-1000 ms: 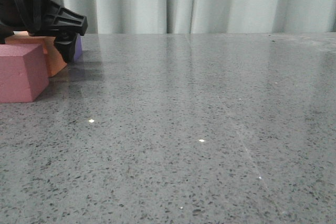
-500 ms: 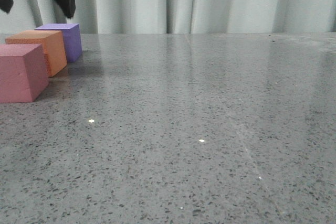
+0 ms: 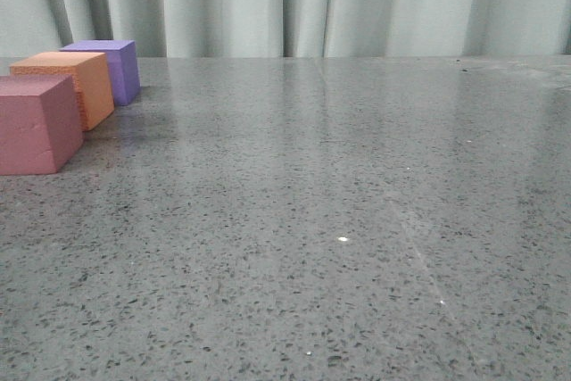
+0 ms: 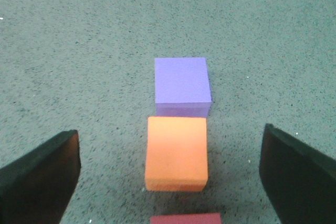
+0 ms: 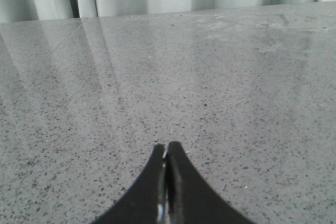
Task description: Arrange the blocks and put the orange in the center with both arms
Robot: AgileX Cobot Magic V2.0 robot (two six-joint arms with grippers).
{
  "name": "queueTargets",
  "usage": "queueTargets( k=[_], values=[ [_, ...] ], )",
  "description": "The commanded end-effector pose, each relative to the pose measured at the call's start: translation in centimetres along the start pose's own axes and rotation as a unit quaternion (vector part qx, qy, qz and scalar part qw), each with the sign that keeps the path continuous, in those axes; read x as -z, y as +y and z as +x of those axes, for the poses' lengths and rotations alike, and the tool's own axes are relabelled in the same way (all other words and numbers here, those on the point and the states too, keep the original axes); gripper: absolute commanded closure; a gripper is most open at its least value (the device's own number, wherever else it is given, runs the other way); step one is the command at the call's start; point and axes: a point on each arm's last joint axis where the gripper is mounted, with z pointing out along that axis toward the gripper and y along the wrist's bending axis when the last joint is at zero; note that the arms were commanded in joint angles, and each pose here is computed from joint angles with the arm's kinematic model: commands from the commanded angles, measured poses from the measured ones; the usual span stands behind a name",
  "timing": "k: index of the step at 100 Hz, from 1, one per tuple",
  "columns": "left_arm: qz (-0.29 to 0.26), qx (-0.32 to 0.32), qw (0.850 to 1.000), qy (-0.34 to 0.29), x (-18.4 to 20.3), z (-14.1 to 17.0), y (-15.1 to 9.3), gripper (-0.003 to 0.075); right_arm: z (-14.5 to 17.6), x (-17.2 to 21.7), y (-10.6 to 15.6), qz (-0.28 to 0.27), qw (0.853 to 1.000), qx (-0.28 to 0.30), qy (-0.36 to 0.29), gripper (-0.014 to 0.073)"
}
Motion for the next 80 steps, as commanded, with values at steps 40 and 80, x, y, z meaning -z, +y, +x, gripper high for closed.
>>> queueTargets(
  k=[40, 80],
  values=[
    [0.017, 0.006, 0.999, -0.045, 6.7, 5.8, 5.0, 0.0374, -1.3, 0.3, 0.2, -0.008, 0.998, 0.007, -0.061, 0.0662],
    [0.011, 0.023, 0.996, -0.086, 10.3, 7.5, 7.7, 0.0739, -1.3, 0.3, 0.2, -0.008, 0.998, 0.007, -0.061, 0.0662]
  ],
)
